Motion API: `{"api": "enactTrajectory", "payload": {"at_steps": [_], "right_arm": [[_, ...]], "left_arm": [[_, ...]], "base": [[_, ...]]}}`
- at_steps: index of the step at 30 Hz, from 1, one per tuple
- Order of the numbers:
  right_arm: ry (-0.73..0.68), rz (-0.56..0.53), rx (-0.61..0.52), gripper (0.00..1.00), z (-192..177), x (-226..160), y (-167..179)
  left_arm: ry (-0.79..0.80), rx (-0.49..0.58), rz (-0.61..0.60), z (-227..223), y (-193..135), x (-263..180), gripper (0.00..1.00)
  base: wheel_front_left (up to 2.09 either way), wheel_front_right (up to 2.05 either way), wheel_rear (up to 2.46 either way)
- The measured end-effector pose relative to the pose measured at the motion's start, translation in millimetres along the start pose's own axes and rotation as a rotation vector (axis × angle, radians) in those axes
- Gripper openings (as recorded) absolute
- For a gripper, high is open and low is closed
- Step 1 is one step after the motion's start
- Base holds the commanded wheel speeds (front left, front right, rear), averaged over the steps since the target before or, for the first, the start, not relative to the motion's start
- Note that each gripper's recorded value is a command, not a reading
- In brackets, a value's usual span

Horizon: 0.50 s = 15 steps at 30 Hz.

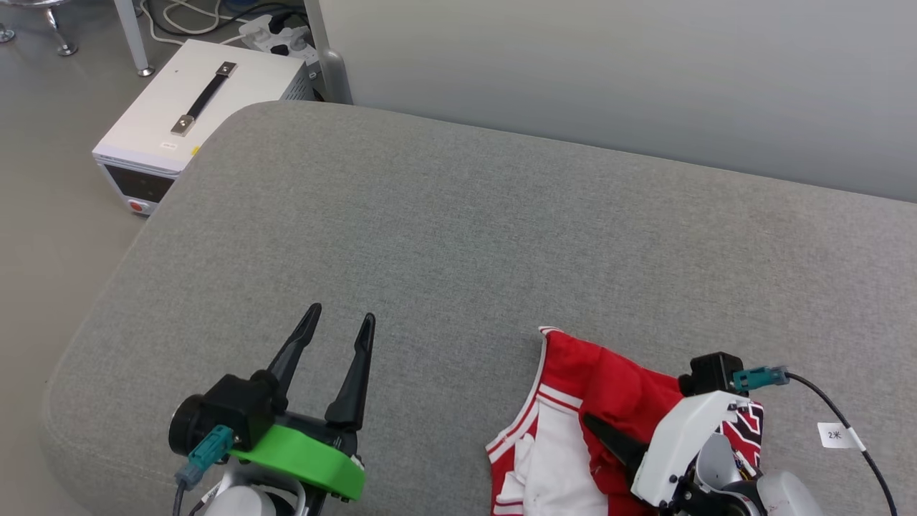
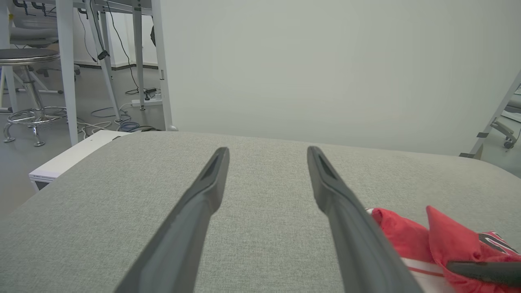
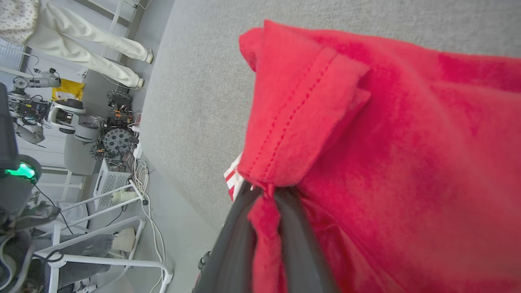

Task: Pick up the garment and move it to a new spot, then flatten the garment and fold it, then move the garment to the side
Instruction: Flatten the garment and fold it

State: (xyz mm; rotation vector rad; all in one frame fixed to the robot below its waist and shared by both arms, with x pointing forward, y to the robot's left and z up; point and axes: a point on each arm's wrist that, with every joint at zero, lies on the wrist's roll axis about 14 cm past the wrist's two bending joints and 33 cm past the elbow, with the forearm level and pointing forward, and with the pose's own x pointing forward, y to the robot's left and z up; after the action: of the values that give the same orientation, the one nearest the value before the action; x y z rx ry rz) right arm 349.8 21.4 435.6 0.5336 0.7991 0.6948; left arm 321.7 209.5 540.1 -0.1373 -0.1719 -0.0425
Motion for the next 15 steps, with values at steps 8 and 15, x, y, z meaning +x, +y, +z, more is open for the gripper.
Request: {"api": "enactTrajectory", "payload": {"at_steps": [8, 15], "right_arm": [[0.046, 0.042, -0.059, 1.0, -15.5, 11.5, 19.6], [0.016, 0.193, -0.069, 1.0, -9.0, 10.4, 69.0]], "left_arm": [[-0.001, 0.0, 0.002, 0.5, 0.4, -2.3, 1.0], [-0.01, -0.002, -0.011, 2.6, -3.2, -1.3, 1.0]], "base": [[0.0, 0.0, 0.0], [0.0, 0.0, 0.0]]}}
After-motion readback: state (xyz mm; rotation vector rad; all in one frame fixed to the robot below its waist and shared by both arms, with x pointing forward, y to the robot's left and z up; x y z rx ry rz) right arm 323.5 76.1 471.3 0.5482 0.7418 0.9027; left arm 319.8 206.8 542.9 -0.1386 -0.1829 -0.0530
